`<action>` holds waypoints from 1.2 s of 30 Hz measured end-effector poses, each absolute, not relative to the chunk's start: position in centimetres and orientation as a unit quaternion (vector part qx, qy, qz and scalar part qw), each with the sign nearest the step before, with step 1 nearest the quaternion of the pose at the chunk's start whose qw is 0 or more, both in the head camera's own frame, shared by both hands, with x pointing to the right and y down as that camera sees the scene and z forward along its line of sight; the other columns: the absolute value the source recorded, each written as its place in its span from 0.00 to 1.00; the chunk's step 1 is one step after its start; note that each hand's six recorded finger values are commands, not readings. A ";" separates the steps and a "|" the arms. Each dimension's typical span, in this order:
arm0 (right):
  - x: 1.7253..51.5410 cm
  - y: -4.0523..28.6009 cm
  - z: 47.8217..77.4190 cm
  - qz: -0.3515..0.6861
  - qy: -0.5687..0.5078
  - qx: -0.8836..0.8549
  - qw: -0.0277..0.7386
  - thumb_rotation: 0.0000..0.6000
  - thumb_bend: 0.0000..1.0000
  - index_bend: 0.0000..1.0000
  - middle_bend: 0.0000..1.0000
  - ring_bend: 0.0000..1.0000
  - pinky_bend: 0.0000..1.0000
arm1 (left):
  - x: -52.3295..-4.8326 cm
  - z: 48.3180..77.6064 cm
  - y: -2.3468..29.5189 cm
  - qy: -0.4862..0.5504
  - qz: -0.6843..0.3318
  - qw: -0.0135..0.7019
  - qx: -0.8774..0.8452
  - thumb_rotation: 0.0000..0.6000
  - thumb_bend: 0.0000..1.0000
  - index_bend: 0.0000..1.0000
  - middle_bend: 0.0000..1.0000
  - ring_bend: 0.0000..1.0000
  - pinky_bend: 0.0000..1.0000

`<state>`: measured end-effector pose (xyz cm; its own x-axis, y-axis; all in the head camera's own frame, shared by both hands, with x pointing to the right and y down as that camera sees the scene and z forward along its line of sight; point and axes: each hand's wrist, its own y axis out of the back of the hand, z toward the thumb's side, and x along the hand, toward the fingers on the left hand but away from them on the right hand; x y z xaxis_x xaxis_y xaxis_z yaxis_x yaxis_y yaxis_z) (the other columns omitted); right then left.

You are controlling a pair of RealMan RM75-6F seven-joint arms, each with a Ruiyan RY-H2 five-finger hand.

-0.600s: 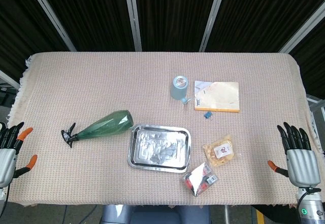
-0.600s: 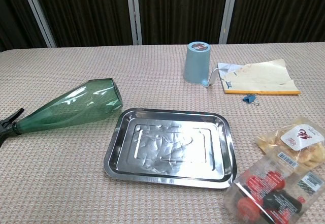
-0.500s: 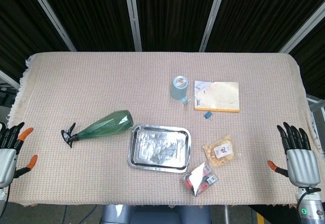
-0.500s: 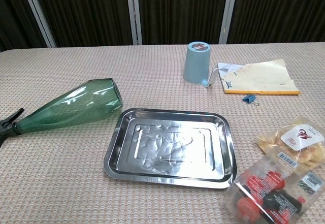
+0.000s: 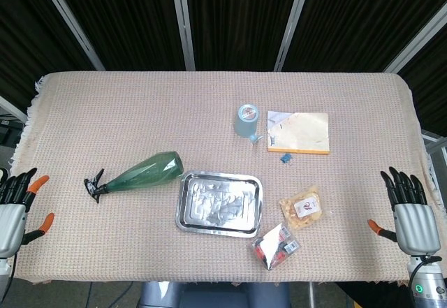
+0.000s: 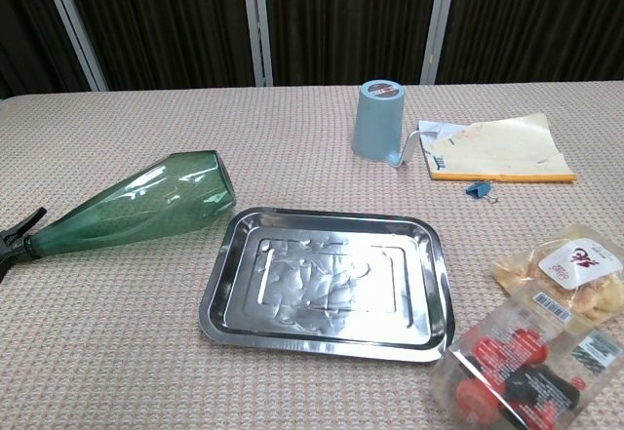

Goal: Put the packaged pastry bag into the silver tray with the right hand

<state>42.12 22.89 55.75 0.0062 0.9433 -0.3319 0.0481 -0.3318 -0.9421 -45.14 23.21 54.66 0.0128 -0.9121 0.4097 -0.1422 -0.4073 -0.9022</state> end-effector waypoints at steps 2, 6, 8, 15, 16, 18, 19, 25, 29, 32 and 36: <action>42.0 22.8 55.8 0.562 -0.423 -0.593 0.392 1.00 0.06 0.00 0.00 0.00 0.00 | -45.1 54.7 23.2 0.421 -0.562 0.343 -0.624 1.00 0.34 0.14 0.00 0.00 0.00; 41.8 22.5 56.0 0.555 -0.419 -0.606 0.386 1.00 0.06 0.00 0.00 0.00 0.00 | -45.1 54.7 23.1 0.421 -0.562 0.343 -0.624 1.00 0.34 0.14 0.00 0.00 0.00; 41.6 22.4 56.1 0.554 -0.417 -0.609 0.385 1.00 0.06 0.00 0.00 0.00 0.00 | -45.1 54.6 23.1 0.420 -0.562 0.343 -0.624 1.00 0.34 0.14 0.00 0.00 0.00; 40.8 21.3 56.4 0.539 -0.410 -0.633 0.375 1.00 0.06 0.00 0.00 0.00 0.00 | -45.1 54.6 23.1 0.419 -0.564 0.344 -0.623 1.00 0.34 0.14 0.00 0.00 0.00; 40.6 21.1 56.5 0.536 -0.407 -0.637 0.375 1.00 0.06 0.00 0.00 0.00 0.00 | -45.1 54.5 23.1 0.419 -0.564 0.345 -0.623 1.00 0.34 0.14 0.00 0.00 0.00; 40.1 20.6 56.6 0.530 -0.401 -0.647 0.374 1.00 0.06 0.00 0.00 0.00 0.00 | -45.1 54.5 23.1 0.418 -0.564 0.345 -0.623 1.00 0.34 0.14 0.00 0.00 0.00; 39.9 20.4 56.8 0.528 -0.397 -0.652 0.373 1.00 0.06 0.00 0.00 0.00 0.00 | -45.1 54.5 23.1 0.418 -0.564 0.345 -0.623 1.00 0.34 0.14 0.00 0.00 0.00; 37.8 18.6 58.4 0.513 -0.349 -0.698 0.357 1.00 0.06 0.00 0.00 0.00 0.00 | -45.3 54.6 23.3 0.416 -0.568 0.342 -0.622 1.00 0.34 0.14 0.00 0.00 0.00; 36.1 17.7 60.0 0.507 -0.306 -0.732 0.338 1.00 0.07 0.02 0.00 0.00 0.00 | -45.4 54.5 23.3 0.414 -0.570 0.341 -0.622 1.00 0.34 0.14 0.00 0.00 0.00; 34.6 17.2 61.3 0.502 -0.271 -0.757 0.319 1.00 0.08 0.04 0.00 0.00 0.00 | -45.4 54.6 23.2 0.414 -0.571 0.341 -0.622 1.00 0.34 0.14 0.00 0.00 0.00; 32.4 16.8 63.2 0.496 -0.220 -0.784 0.301 1.00 0.08 0.06 0.00 0.00 0.00 | -45.4 54.7 23.2 0.412 -0.572 0.340 -0.622 1.00 0.34 0.14 0.00 0.00 0.00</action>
